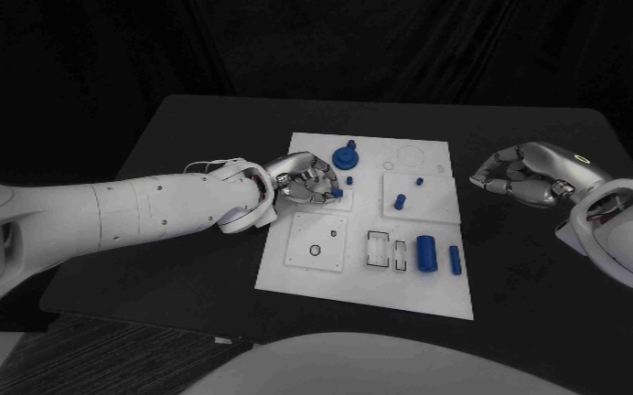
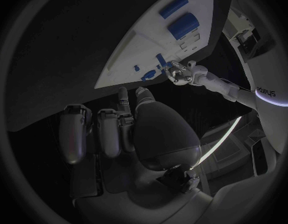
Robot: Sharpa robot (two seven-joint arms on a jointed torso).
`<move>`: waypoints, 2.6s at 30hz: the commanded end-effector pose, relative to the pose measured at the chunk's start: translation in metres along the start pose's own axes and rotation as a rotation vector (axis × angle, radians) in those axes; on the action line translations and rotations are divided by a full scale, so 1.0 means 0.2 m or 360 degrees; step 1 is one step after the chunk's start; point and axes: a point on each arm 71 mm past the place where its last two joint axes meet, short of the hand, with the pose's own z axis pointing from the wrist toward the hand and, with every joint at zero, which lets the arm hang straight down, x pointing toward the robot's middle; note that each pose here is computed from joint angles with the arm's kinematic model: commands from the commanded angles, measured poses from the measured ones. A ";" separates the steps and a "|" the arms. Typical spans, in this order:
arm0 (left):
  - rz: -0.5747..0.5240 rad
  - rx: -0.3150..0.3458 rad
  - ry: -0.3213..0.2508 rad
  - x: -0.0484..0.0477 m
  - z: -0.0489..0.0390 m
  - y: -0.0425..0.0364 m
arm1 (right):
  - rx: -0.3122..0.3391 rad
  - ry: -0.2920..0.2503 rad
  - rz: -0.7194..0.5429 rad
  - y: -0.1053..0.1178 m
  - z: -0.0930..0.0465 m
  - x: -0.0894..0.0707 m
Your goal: Assemble the parts on the task board
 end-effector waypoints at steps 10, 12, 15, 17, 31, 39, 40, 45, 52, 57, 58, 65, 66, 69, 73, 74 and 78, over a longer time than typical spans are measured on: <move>0.0011 0.0071 -0.0033 0.016 0.017 -0.028 | -0.0005 -0.0010 0.0001 0.00 0.00 0.00; 0.0011 0.0075 -0.0035 0.017 0.018 -0.030 | -0.0005 -0.0009 0.0001 0.00 0.00 0.00; 0.0012 0.0082 -0.0038 0.017 0.020 -0.033 | -0.0004 -0.0009 0.0001 0.00 0.00 0.00; 0.0013 0.0086 -0.0040 0.017 0.020 -0.034 | -0.0004 -0.0009 0.0001 0.00 0.00 0.00; 0.0022 0.0141 -0.0088 0.007 0.003 -0.047 | 0.0004 -0.0004 0.0001 0.00 -0.01 0.00; 0.0009 0.0109 -0.0103 -0.009 -0.058 -0.043 | 0.0008 0.0001 0.0000 0.00 -0.01 0.00; 0.0005 0.0099 -0.0102 -0.013 -0.069 -0.043 | 0.0008 0.0002 0.0000 0.00 0.00 0.00; -0.0010 0.0013 -0.0062 -0.067 -0.113 -0.056 | 0.0010 0.0008 0.0000 0.01 0.00 0.01; 0.0005 -0.0229 0.0137 -0.206 -0.117 -0.122 | 0.0010 0.0016 0.0002 0.02 0.01 0.01; 0.0067 -0.0405 0.0308 -0.296 -0.103 -0.177 | 0.0008 0.0023 0.0003 0.03 0.01 0.02; 0.0084 -0.0438 0.0341 -0.312 -0.098 -0.188 | 0.0007 0.0024 0.0003 0.03 0.01 0.02; 0.0195 -0.0598 0.0534 -0.385 -0.065 -0.253 | 0.0002 0.0033 0.0004 0.05 0.02 0.02; 0.0210 -0.0611 0.0557 -0.392 -0.057 -0.262 | 0.0001 0.0035 0.0004 0.05 0.03 0.03; 0.0245 -0.0635 0.0609 -0.407 -0.030 -0.278 | -0.0003 0.0042 0.0003 0.06 0.03 0.03; 0.0219 -0.0660 0.0662 -0.414 -0.005 -0.282 | -0.0006 0.0050 0.0002 0.06 0.04 0.03; 0.0180 -0.0674 0.0684 -0.413 0.001 -0.281 | -0.0007 0.0053 0.0002 0.06 0.04 0.03; 0.0046 -0.0728 0.0753 -0.408 0.020 -0.275 | -0.0008 0.0065 0.0000 0.07 0.05 0.04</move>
